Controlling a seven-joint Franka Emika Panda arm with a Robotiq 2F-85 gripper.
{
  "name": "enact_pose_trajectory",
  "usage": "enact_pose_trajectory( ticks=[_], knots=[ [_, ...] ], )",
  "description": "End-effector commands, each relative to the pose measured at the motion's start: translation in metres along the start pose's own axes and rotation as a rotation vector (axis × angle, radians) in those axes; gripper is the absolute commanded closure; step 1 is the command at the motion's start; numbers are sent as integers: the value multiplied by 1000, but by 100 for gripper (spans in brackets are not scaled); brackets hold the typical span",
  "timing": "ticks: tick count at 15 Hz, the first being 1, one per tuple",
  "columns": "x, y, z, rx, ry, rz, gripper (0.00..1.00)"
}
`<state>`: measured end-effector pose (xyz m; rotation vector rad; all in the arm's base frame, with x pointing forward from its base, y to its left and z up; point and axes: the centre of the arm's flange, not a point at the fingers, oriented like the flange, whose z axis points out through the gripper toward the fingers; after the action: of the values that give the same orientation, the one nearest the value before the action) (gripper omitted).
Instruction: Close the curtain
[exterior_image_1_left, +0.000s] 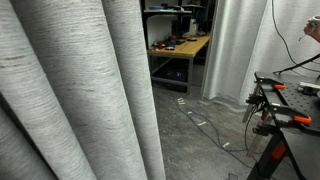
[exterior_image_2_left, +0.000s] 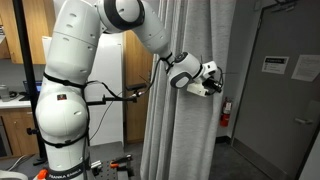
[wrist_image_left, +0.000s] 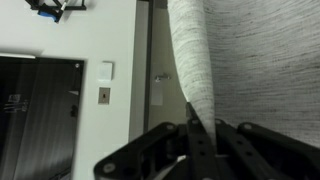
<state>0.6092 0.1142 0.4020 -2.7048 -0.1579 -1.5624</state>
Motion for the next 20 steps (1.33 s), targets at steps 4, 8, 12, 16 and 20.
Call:
enact_pose_trajectory(
  ticks=[4,8,12,16,20],
  knots=[
    [12,56,99,-213,61,20,100],
    [26,96,110,-323,68,34,100],
    [28,134,75,-300,16,-8,100],
    [40,184,77,-409,27,-43,100],
    [48,251,88,-584,37,-53,100]
  ],
)
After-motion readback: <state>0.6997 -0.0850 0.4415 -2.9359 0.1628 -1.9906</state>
